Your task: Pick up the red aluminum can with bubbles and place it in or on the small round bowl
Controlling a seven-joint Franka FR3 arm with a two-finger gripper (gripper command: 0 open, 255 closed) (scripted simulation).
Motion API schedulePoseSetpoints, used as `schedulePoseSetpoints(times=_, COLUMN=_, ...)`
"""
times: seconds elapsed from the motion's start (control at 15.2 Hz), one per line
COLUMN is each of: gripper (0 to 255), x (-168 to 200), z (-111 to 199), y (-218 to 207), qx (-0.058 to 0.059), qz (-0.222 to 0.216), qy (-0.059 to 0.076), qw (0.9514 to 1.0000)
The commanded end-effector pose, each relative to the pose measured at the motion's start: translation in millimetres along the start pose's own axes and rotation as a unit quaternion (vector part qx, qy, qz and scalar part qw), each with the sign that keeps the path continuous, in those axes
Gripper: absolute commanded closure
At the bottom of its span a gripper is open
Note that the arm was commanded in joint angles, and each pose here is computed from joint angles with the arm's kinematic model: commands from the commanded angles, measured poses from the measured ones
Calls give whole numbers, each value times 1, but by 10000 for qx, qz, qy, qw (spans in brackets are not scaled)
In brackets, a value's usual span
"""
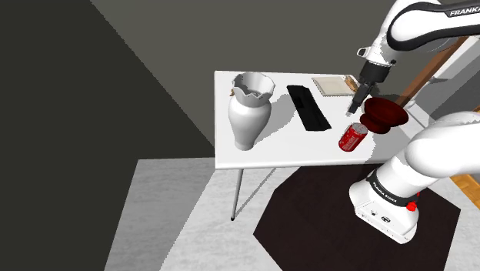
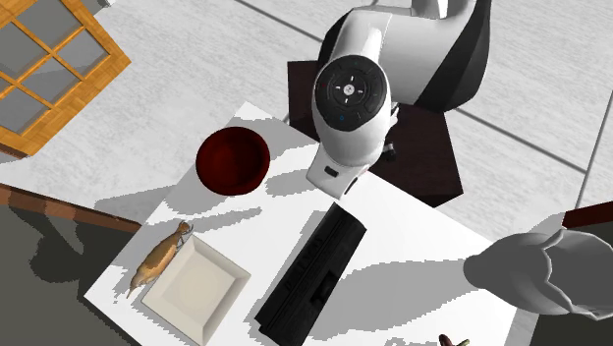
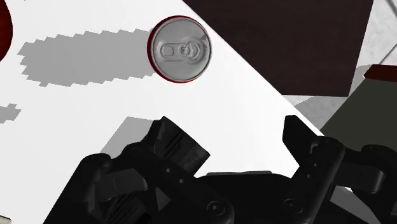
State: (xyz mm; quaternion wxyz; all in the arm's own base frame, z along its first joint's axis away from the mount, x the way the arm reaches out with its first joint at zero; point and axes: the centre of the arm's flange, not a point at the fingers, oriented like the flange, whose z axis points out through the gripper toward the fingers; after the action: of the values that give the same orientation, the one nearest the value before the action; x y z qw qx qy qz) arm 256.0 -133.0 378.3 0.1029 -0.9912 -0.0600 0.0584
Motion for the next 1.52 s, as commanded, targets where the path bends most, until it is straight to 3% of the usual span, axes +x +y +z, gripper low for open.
schedulePoseSetpoints(times=0.0, gripper=0, x=-9, z=18, y=20, qx=121, qz=44, qy=-65, qw=9999)
schedulePoseSetpoints(times=0.26, gripper=0, x=-23, z=50, y=51, qx=324, qz=125, qy=-179, qw=9992)
schedulePoseSetpoints(times=0.73, gripper=0, x=-25, z=90, y=49, qx=324, qz=125, qy=-179, qw=9992)
schedulePoseSetpoints(times=1.25, gripper=0, x=-25, z=90, y=49, qx=324, qz=125, qy=-179, qw=9992)
schedulePoseSetpoints(times=1.32, gripper=255, x=-25, z=90, y=49, qx=324, qz=125, qy=-179, qw=9992)
schedulePoseSetpoints(times=1.45, gripper=255, x=-25, z=90, y=49, qx=324, qz=125, qy=-179, qw=9992)
